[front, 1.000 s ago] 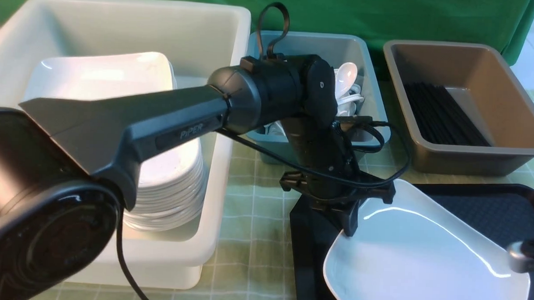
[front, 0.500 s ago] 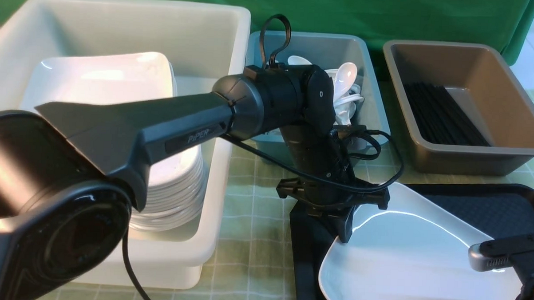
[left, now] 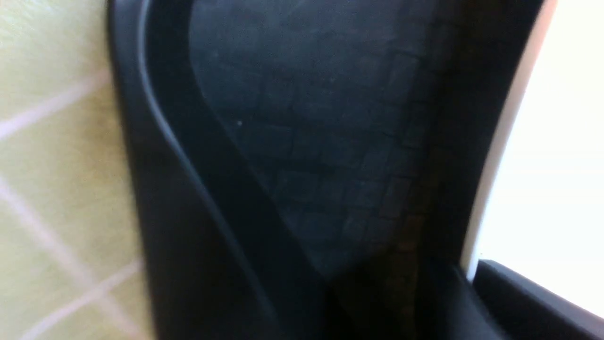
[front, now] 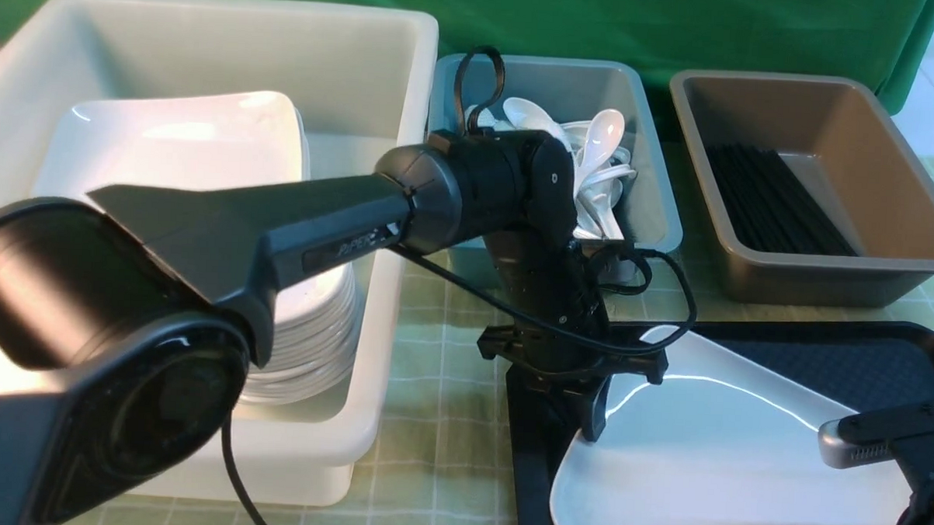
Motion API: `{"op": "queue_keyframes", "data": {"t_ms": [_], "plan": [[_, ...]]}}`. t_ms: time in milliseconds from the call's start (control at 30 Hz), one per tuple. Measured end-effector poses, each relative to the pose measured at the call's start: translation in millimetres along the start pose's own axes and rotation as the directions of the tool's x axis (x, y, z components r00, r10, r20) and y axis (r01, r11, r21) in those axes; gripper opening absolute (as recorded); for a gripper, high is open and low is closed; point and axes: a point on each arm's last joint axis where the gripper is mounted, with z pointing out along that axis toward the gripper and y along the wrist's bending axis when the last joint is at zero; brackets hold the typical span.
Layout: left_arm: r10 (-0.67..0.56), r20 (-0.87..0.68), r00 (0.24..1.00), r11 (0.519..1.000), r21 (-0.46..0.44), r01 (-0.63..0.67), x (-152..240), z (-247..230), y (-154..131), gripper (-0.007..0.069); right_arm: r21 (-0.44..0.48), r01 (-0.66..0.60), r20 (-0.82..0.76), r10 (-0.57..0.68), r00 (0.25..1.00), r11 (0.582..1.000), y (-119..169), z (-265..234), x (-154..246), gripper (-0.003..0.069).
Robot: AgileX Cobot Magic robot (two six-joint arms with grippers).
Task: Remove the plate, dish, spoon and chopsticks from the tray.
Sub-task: Use the left arm to put the plate into the large storage box on the left
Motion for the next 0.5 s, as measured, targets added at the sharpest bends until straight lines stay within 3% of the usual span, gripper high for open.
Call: {"op": "queue_keyframes", "data": {"t_ms": [300, 400, 500], "plan": [[-0.003, -0.020, 1.000, 0.999, 0.046, 0.004, 0.1, 8.6, -1.0, 0.0174, 0.007, 0.003, -0.005, -0.003, 1.000, 1.000, -0.7, 0.1, 0.6, 0.0000], [-0.004, -0.020, 1.000, 0.999, 0.047, 0.005, 0.1, 8.6, -1.1, 0.0167, 0.007, 0.003, -0.005, -0.003, 1.000, 1.000, -0.7, 0.1, 0.6, 0.0000], [-0.003, -0.026, 1.000, 0.999, 0.043, 0.004, 0.3, 8.7, 0.4, 0.0073, 0.008, 0.004, -0.007, -0.004, 1.000, 1.000, -0.7, 0.4, 1.0, 0.0000]]}}
